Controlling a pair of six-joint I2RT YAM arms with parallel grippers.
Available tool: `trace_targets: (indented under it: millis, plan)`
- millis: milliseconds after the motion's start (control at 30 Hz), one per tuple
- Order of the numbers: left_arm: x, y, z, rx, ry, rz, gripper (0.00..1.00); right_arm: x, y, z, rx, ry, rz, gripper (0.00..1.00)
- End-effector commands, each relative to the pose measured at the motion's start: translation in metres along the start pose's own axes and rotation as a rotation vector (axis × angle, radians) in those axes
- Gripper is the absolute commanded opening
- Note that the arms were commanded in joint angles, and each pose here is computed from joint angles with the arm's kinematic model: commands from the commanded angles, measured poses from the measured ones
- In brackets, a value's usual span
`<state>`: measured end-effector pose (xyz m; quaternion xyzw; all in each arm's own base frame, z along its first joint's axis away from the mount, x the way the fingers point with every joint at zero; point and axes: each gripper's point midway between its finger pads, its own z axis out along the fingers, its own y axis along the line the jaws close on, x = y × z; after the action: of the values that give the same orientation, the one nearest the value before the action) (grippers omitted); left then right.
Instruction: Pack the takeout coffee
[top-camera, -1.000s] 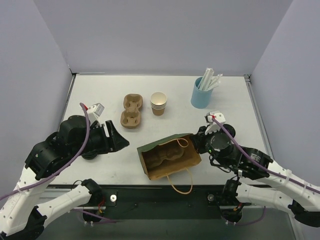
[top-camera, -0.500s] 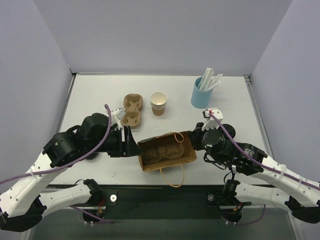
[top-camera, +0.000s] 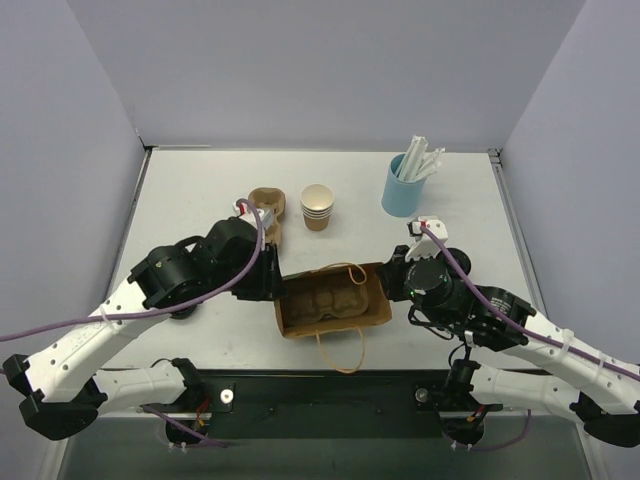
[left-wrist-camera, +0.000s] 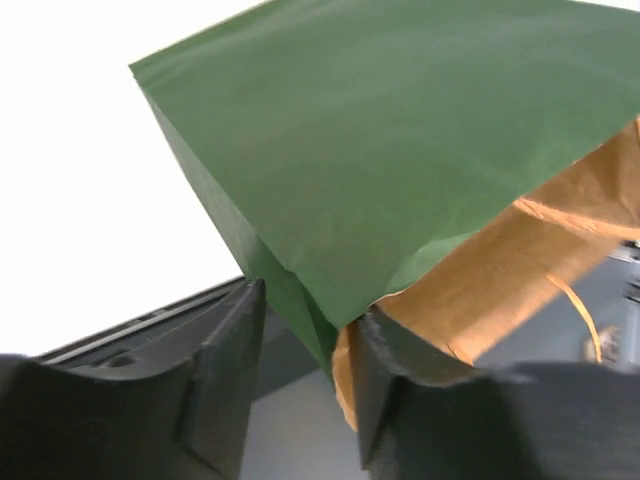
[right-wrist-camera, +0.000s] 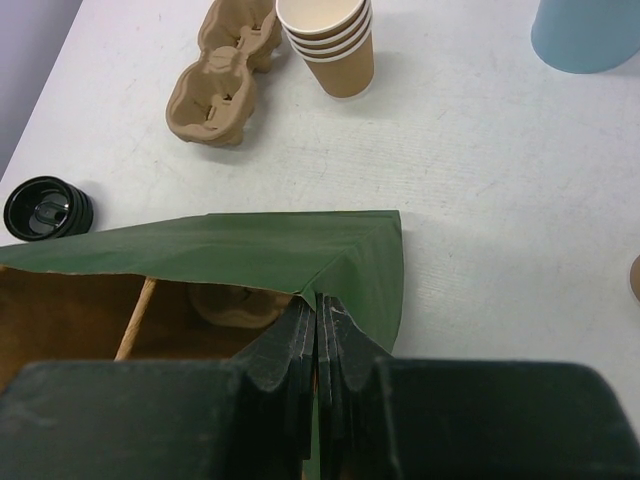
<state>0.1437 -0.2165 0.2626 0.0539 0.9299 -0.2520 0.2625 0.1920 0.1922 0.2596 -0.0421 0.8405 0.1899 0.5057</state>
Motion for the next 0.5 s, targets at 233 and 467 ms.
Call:
trace_targets:
  millis: [233, 467]
  plan:
    - [-0.037, -0.007, -0.001, -0.021, -0.127, 0.113, 0.05, -0.021, -0.004, -0.006, 0.027, -0.073, 0.047, 0.0]
    - [-0.065, -0.015, 0.016, -0.05, -0.178, 0.214, 0.0, -0.042, -0.005, 0.007, 0.051, -0.117, -0.007, 0.1]
